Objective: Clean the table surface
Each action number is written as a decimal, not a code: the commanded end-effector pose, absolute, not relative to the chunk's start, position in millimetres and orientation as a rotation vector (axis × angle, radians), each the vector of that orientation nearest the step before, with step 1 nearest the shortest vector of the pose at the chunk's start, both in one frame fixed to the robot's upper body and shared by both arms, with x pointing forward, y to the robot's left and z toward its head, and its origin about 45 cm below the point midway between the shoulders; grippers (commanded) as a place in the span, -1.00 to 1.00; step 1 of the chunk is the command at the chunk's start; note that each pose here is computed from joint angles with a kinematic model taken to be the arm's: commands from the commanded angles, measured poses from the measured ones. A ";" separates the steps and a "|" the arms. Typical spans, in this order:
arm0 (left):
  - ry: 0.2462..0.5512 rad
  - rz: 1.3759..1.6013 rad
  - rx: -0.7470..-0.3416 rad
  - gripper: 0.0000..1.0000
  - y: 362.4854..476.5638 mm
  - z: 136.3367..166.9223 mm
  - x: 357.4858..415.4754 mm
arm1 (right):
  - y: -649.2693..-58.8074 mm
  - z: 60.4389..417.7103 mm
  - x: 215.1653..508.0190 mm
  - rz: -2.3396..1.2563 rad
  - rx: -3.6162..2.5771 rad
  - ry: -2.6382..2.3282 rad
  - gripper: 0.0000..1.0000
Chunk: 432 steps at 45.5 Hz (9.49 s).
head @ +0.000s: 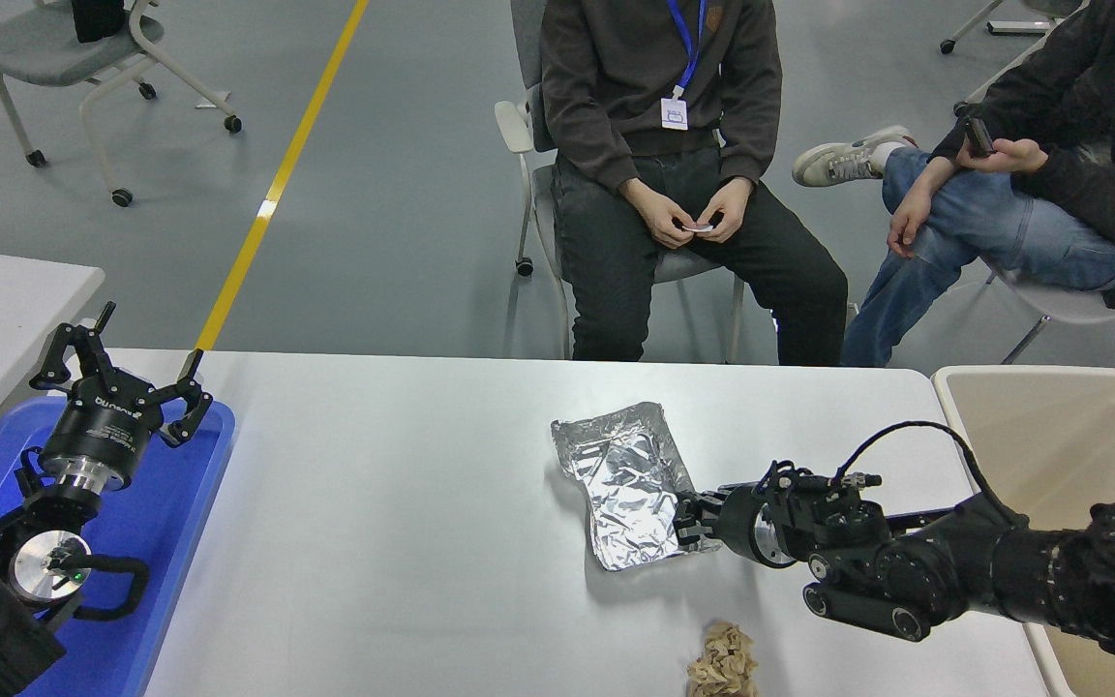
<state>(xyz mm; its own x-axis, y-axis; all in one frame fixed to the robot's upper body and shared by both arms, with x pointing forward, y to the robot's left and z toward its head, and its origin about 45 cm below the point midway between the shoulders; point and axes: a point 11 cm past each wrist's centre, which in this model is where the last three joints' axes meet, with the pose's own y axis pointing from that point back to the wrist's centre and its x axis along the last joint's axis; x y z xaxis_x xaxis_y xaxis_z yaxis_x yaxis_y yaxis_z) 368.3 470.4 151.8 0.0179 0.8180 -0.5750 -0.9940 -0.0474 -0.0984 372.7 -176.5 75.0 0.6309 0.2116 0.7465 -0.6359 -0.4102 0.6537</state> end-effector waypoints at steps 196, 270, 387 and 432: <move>0.395 1.531 -0.567 1.00 470.5 151.4 367.9 | -575.3 221.7 319.0 0.343 1.430 -1.058 -1.00; 0.395 1.531 -0.567 1.00 470.5 151.4 367.9 | -591.0 104.8 289.7 0.713 1.112 -0.436 -1.00; 0.395 1.531 -0.567 1.00 470.5 151.4 367.9 | -593.3 215.9 357.2 0.447 1.278 -1.994 1.00; 0.394 1.532 -0.566 1.00 471.2 151.8 367.8 | -516.4 262.2 389.3 -0.403 2.149 -2.565 1.00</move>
